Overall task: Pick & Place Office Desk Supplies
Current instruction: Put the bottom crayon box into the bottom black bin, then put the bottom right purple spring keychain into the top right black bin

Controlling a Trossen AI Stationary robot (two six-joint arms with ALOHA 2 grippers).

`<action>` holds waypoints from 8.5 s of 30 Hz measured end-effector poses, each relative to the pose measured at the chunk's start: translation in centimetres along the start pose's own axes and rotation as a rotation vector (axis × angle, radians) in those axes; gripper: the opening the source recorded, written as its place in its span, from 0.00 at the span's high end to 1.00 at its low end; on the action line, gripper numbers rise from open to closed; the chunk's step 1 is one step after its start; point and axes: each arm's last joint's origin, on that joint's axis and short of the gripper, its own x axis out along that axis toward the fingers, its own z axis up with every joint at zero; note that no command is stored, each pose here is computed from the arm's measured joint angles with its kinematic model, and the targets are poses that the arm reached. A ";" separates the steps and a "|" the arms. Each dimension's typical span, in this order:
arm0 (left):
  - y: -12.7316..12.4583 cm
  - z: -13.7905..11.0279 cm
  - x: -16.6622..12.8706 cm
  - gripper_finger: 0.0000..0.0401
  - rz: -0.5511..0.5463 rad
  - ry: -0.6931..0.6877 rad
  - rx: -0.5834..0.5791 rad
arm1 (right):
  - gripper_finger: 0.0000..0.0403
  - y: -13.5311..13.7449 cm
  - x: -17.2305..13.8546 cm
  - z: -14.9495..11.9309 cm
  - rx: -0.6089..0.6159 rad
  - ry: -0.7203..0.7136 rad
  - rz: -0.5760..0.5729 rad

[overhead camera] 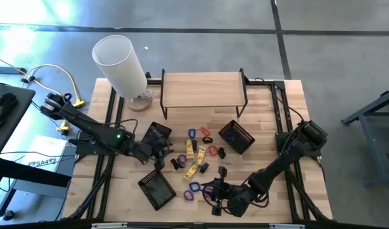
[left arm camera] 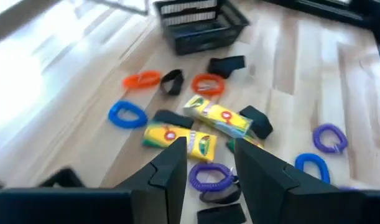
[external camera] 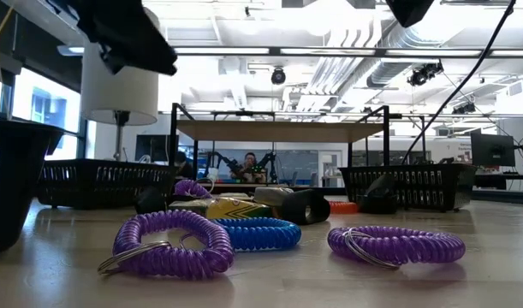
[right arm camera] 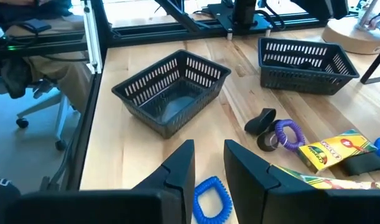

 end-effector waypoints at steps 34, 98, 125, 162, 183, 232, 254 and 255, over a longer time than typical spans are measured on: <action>-6.0 -4.8 5.7 0.25 -0.453 0.166 0.091 | 0.82 0.2 -0.1 0.1 0.003 -0.009 0.012; -8.8 -7.7 13.2 0.32 0.055 0.291 -0.116 | 0.82 1.7 -1.6 -0.5 -0.048 -0.007 0.088; -8.5 -8.5 13.6 0.63 0.068 0.355 -0.026 | 0.82 1.7 -1.6 -0.5 -0.049 -0.007 0.088; -11.3 -3.6 -3.9 0.69 -0.464 0.385 0.528 | 0.82 1.6 -1.5 -0.5 -0.052 -0.004 0.086; -10.1 -7.3 -1.5 0.69 -0.208 0.620 0.606 | 0.82 0.8 -0.6 0.1 -0.001 -0.012 0.057; -13.6 -3.2 -1.8 0.56 -0.289 0.461 0.509 | 0.82 -0.5 0.6 -1.3 0.081 0.413 0.356; -13.6 -3.1 -1.6 0.56 -0.293 0.452 0.499 | 0.52 -1.7 0.8 -2.0 0.098 0.459 0.197; -13.6 -3.1 -1.6 0.56 -0.292 0.452 0.499 | 0.49 -1.5 0.6 -2.1 0.060 0.462 0.214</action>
